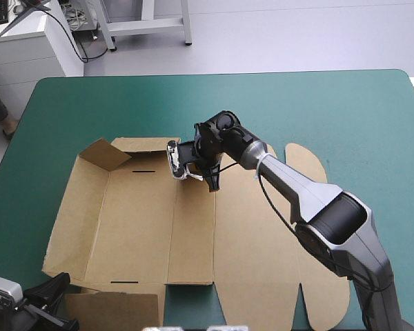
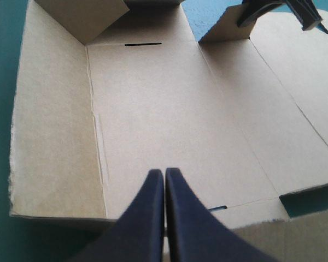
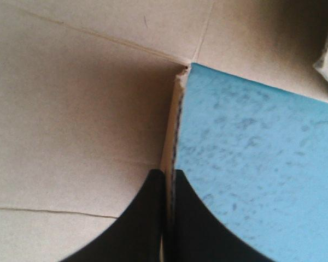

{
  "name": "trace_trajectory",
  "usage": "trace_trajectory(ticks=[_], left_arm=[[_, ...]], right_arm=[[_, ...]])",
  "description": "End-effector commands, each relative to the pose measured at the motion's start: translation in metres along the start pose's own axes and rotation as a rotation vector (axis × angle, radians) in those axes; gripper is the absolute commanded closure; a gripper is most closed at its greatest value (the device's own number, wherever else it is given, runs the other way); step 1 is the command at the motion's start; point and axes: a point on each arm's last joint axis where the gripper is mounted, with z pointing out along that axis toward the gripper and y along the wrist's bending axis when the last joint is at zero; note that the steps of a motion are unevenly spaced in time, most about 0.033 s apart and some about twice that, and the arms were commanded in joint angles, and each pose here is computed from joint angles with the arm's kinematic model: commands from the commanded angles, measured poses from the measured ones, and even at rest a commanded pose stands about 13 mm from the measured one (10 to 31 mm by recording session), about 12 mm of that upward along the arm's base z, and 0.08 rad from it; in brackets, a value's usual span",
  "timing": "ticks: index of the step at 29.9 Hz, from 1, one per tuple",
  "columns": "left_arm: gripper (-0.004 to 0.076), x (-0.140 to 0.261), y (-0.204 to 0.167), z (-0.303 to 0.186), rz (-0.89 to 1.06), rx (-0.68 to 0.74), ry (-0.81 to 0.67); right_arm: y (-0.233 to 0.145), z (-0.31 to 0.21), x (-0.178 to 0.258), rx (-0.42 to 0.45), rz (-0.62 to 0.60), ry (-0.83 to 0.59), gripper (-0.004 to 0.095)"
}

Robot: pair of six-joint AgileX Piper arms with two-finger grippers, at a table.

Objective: Fold the box

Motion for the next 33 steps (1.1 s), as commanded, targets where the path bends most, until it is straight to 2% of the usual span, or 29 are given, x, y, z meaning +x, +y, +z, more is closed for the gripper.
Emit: trace_trajectory(ticks=[1, 6, 9, 13, 15, 18, 23, 25, 27, 31, 33], left_arm=[[0.0732, -0.011, -0.002, -0.005, 0.001, 0.023, -0.093], [0.0732, -0.011, -0.002, -0.005, 0.001, 0.023, -0.093], [0.0732, -0.011, -0.002, -0.005, 0.001, 0.023, -0.093], [0.0732, -0.011, -0.002, -0.005, 0.001, 0.023, -0.093], [0.0732, -0.011, -0.002, -0.005, 0.001, 0.023, -0.093], [0.0732, -0.011, -0.002, -0.005, 0.001, 0.023, -0.093], [0.0732, -0.011, -0.002, -0.005, 0.001, 0.023, -0.093], [0.0732, -0.011, -0.002, -0.005, 0.001, 0.023, -0.093], [0.0732, -0.011, -0.002, -0.005, 0.001, 0.023, -0.093], [0.0732, -0.011, -0.002, -0.005, 0.001, 0.023, -0.093], [0.0732, -0.011, -0.002, -0.005, 0.001, 0.023, -0.093]], right_arm=[[-0.018, -0.038, -0.002, 0.163, 0.005, -0.064, 0.0927], [-0.022, -0.035, 0.01, 0.149, 0.051, -0.044, 0.0899], [-0.021, -0.032, 0.018, 0.119, 0.079, -0.025, 0.0752], [-0.023, -0.032, 0.019, 0.129, 0.086, -0.027, 0.0472], [-0.024, -0.033, 0.019, 0.137, 0.086, -0.03, 0.0394], [-0.028, -0.043, 0.017, 0.16, 0.142, -0.039, 0.0371], [-0.033, -0.088, 0.021, 0.175, 0.344, 0.011, 0.0379], [-0.03, -0.108, 0.025, 0.156, 0.416, 0.065, 0.0424], [-0.031, -0.127, 0.03, 0.218, 0.51, 0.082, 0.0524], [-0.028, -0.168, 0.034, 0.295, 0.635, 0.03, 0.0902], [-0.023, -0.193, 0.036, 0.336, 0.732, -0.016, 0.0917]])
